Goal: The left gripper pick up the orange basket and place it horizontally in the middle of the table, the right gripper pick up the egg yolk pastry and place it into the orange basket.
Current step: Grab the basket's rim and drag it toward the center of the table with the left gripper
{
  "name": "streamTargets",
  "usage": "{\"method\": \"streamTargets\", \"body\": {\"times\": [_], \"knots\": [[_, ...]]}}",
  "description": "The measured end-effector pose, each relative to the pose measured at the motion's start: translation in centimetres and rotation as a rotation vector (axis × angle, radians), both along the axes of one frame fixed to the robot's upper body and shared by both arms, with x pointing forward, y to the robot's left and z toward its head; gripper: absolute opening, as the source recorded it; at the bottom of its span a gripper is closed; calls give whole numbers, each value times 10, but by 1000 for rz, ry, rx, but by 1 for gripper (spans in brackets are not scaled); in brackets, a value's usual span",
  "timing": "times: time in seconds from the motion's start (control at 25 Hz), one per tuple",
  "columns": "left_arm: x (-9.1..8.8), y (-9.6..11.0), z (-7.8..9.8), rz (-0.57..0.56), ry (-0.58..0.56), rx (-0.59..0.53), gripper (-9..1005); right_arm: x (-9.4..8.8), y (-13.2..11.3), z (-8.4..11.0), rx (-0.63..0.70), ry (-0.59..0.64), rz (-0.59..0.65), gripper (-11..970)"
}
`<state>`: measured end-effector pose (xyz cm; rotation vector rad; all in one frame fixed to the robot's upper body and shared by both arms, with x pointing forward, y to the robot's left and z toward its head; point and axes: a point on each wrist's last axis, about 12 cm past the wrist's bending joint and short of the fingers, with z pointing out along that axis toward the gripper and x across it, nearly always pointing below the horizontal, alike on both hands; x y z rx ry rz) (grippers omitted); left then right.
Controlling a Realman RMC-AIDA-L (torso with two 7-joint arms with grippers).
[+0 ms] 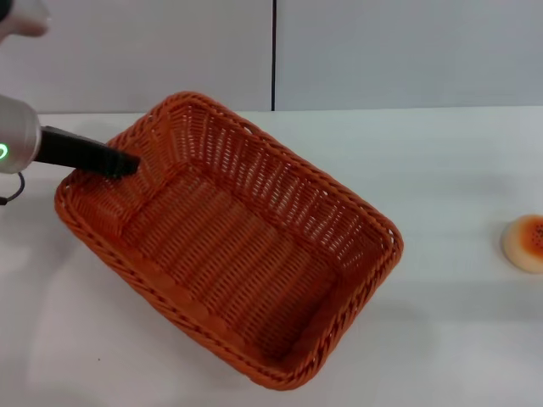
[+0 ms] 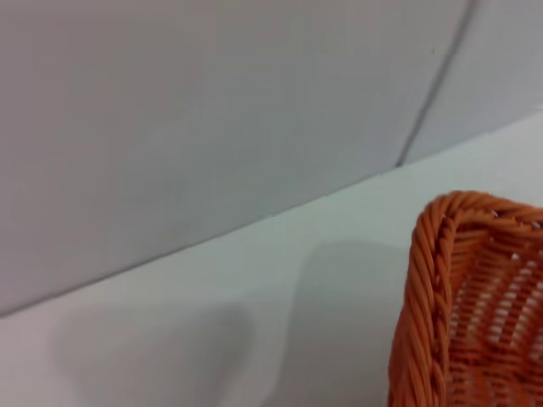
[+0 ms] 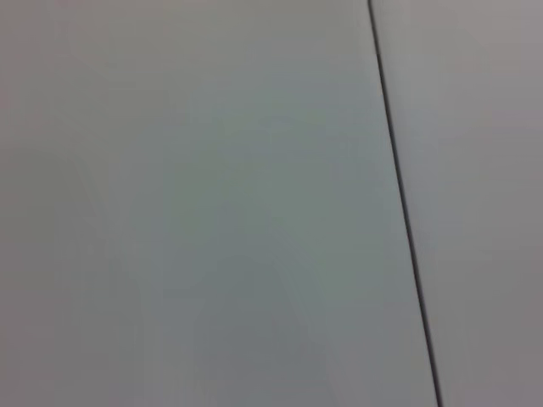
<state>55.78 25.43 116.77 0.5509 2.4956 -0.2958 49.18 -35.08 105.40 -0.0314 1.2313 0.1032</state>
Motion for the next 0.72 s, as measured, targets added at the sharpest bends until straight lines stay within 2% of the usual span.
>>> {"method": "streamTargets", "body": {"times": [0.16,0.24,0.36,0.4,0.44,0.6,0.72], "knots": [[-15,6,-1,108,-6,-106,229,4,-1,4,-22,-14,13,561],[-26,13,-7,172,-9,-185,224,10,0,7,-37,-17,32,561],[-32,18,-12,206,-10,-230,217,13,2,9,-52,-15,55,561],[-40,23,-17,246,-15,-287,215,15,3,10,-60,-14,71,561],[-40,23,-17,246,-15,-287,213,17,4,11,-65,-12,89,561],[-56,32,-27,342,-44,-407,212,33,7,19,-78,-14,142,560],[-62,37,-34,381,-38,-430,209,40,8,22,-88,-8,160,560]]}}
